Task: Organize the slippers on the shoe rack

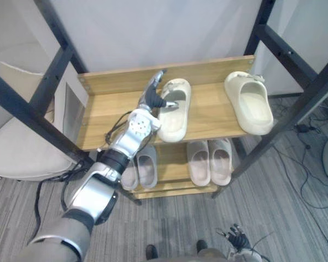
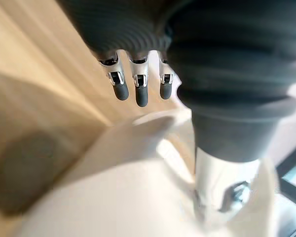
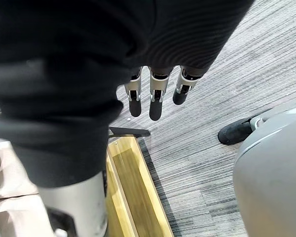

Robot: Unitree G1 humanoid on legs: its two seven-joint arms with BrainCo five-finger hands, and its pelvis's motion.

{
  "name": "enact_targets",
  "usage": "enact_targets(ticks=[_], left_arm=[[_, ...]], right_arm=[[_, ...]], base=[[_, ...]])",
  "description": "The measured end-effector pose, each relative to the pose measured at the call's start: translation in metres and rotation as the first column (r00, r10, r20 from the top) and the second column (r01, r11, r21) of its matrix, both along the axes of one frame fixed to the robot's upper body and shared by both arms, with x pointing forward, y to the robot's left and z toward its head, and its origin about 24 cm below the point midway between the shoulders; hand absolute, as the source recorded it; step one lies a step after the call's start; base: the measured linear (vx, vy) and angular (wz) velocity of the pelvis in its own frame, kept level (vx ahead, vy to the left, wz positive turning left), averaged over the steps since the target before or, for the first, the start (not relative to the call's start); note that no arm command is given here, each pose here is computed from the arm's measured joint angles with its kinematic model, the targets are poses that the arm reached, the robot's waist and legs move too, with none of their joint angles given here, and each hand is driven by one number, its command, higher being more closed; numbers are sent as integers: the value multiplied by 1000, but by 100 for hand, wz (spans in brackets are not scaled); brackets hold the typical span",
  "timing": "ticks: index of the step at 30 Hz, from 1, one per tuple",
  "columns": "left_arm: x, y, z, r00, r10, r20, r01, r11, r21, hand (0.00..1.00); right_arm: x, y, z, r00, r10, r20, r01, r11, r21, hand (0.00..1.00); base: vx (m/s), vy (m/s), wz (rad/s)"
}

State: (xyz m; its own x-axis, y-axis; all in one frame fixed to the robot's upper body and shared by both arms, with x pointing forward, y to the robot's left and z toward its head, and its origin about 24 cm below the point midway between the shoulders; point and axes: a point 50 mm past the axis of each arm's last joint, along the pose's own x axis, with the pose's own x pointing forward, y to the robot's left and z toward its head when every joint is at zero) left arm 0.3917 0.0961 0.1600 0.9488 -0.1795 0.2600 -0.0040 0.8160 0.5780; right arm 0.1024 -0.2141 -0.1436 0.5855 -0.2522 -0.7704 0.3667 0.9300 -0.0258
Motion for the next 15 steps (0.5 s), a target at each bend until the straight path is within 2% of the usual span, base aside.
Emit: enact_targets(ticks=[15], left_arm=[[11,6,24,999,35,40,-36,999,9,100]], right_arm=[[-2,-7,1,999,-41,5,41,999,-6,0]], base=[[-12,-11,-9]])
